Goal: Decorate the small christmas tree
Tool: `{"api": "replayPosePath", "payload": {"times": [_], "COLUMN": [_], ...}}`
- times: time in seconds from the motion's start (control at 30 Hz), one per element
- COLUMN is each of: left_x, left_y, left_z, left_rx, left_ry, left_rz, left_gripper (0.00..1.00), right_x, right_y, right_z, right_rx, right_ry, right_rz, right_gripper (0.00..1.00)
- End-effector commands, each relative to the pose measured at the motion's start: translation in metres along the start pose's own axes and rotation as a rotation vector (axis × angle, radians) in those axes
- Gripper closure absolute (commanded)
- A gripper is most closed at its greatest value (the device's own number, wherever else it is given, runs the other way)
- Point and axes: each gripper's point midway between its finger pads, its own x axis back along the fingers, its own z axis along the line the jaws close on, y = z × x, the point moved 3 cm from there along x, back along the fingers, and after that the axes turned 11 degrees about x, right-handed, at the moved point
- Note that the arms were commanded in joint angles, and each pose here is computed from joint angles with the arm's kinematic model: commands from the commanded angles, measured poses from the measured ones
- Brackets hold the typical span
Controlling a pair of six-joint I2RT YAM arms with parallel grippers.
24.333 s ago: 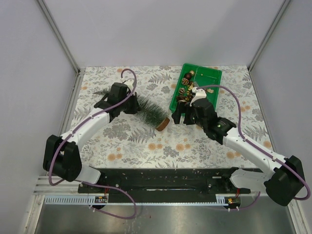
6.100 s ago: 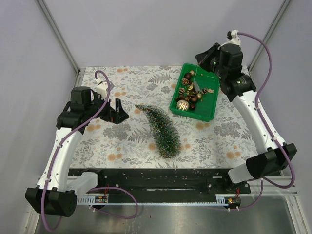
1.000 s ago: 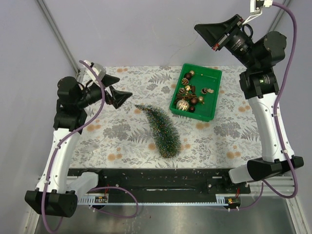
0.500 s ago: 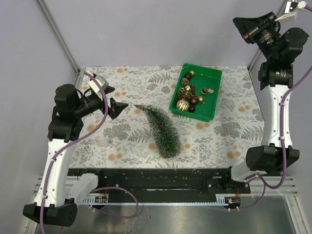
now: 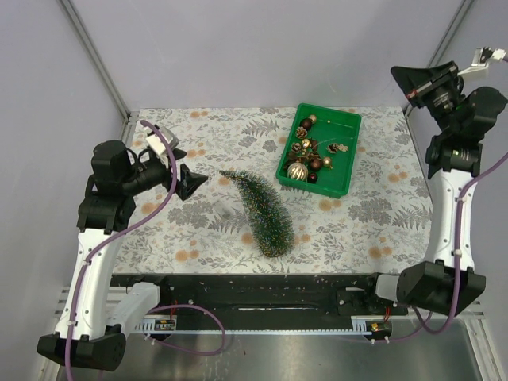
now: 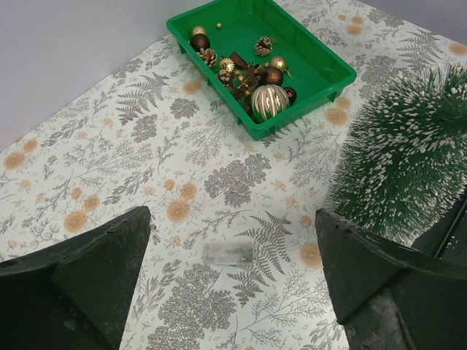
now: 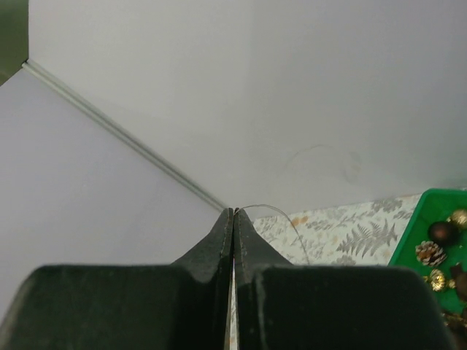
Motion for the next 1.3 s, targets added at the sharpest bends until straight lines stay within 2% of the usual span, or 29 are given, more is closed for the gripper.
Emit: {"api": "replayPosePath", "payload": {"times": [0.0,0.2,0.37,0.63,0.73,0.83,0.97,1.03,1.13,1.27], "left_x": [0.01,0.02,0.041,0.08,0.083,0.064,0.03,0.011,-0.005,-0.028], "left_y": [0.012,0.01,0.024,0.048,0.054,0.044,0.009,0.008,-0.004,-0.002], "left_z": [-0.013,-0.027,-0.057,-0.136,-0.157,-0.169,-0.194,-0.194,-0.203,-0.216], "left_rx": [-0.03,-0.048,-0.139,-0.288,-0.268,-0.248,-0.296,-0.266,-0.367,-0.489], "left_ry": [-0.029,-0.074,-0.163,-0.49,-0.598,-0.656,-0.755,-0.711,-0.678,-0.578], "left_rz": [-0.031,-0.022,-0.049,-0.149,-0.165,-0.113,0.045,0.048,0.016,-0.093], "left_gripper": [0.01,0.01,0.01,0.01,0.01,0.01,0.01,0.01,0.01,0.01], "right_x": [0.041,0.102,0.154,0.239,0.264,0.277,0.286,0.292,0.307,0.331], "right_y": [-0.011,-0.033,-0.055,-0.077,-0.076,-0.072,-0.06,-0.055,-0.048,-0.046], "right_z": [0.053,0.104,0.144,0.173,0.18,0.177,0.17,0.178,0.198,0.222], "right_rx": [0.032,0.104,0.149,0.231,0.26,0.3,0.33,0.339,0.339,0.306], "right_ry": [0.149,0.162,0.197,0.176,0.141,0.066,-0.044,-0.027,0.068,0.211], "right_rz": [0.018,0.003,0.03,0.057,0.046,0.05,0.025,0.005,0.01,0.029], "right_gripper": [1.0,1.0,1.0,1.0,1.0,1.0,1.0,1.0,1.0,1.0]}}
